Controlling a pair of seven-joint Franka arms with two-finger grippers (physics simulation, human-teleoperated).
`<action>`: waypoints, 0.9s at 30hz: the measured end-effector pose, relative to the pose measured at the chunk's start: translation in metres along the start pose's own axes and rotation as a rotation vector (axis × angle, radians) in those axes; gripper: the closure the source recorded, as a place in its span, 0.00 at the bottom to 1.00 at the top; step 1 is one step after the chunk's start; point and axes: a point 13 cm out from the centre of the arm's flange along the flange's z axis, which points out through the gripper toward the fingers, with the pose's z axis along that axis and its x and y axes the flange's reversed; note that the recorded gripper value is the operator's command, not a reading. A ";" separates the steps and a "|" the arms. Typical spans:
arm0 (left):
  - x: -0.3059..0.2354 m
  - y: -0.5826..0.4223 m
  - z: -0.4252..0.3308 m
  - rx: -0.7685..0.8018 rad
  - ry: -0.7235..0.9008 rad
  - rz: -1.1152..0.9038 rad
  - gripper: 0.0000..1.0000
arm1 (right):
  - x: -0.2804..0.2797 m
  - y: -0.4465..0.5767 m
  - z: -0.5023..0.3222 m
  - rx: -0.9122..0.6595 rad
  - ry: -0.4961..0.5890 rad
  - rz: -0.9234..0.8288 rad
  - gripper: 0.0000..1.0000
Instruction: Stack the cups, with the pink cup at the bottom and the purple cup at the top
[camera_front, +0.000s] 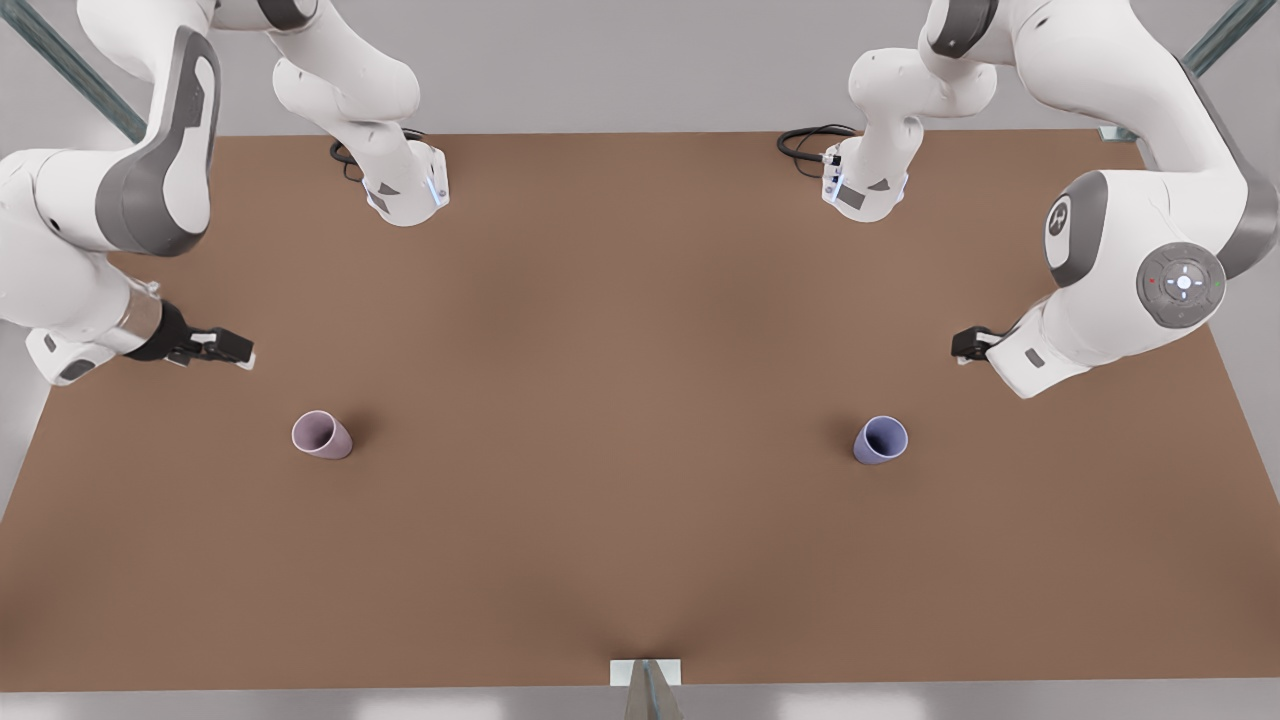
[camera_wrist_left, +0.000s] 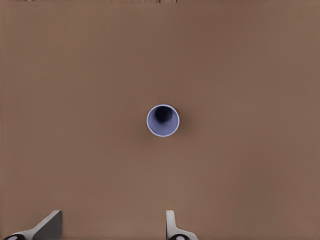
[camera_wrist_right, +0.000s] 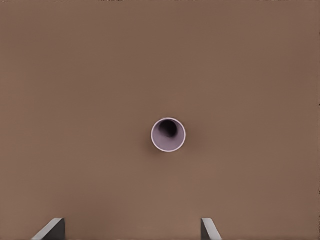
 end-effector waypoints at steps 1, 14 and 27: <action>-0.001 0.001 0.000 -0.001 -0.001 0.002 0.00 | 0.003 0.005 0.003 0.000 0.004 -0.010 0.00; -0.008 0.007 0.012 0.014 0.002 0.016 0.00 | -0.044 -0.024 0.126 0.019 0.086 -0.049 0.00; -0.017 0.012 0.031 0.018 0.017 0.019 0.00 | -0.060 -0.046 0.235 0.022 0.124 -0.153 0.00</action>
